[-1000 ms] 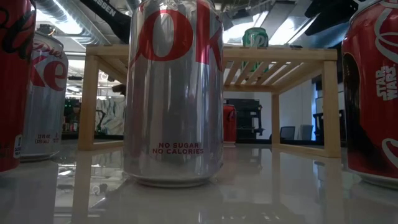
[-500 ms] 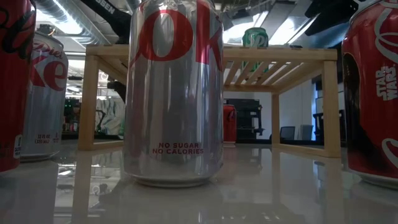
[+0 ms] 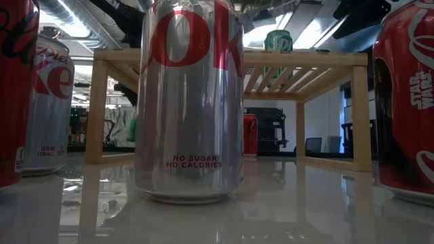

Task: Place canned beverage on shelf
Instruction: Put the green soda can on the shelf aligned with the other green soda can

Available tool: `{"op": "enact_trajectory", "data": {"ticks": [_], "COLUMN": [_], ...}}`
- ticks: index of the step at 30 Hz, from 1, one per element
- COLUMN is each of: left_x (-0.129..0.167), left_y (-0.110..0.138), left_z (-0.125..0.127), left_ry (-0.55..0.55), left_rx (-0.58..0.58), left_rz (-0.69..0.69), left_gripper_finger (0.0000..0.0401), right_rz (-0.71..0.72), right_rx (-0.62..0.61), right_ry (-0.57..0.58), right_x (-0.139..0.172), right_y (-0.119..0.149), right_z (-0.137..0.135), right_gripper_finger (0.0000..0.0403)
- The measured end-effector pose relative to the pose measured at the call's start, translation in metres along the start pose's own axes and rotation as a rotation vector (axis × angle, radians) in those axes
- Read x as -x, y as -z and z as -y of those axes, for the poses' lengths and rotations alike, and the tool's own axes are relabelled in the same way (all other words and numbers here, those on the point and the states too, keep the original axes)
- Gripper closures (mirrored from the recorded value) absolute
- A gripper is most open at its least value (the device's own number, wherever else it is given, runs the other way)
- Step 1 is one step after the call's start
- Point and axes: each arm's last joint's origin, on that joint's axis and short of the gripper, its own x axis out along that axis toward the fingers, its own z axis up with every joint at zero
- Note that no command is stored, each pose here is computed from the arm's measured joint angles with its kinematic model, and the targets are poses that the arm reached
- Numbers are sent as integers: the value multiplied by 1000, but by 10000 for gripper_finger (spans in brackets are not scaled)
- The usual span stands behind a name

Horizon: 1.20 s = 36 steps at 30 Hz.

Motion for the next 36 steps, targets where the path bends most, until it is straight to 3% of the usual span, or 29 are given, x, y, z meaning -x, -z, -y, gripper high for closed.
{"op": "enact_trajectory", "data": {"ticks": [20, 36], "left_x": [81, 109], "left_y": [29, 49], "left_z": [-14, -21], "left_ry": [111, 138], "left_rx": [88, 93], "left_rz": [188, 231], "left_gripper_finger": [125, 125], "right_rz": [0, 0], "right_rx": [1, 0], "right_ry": [0, 0], "right_x": [0, 0], "right_y": [0, 0], "right_z": [0, 0], "right_gripper_finger": [21, 21]}}
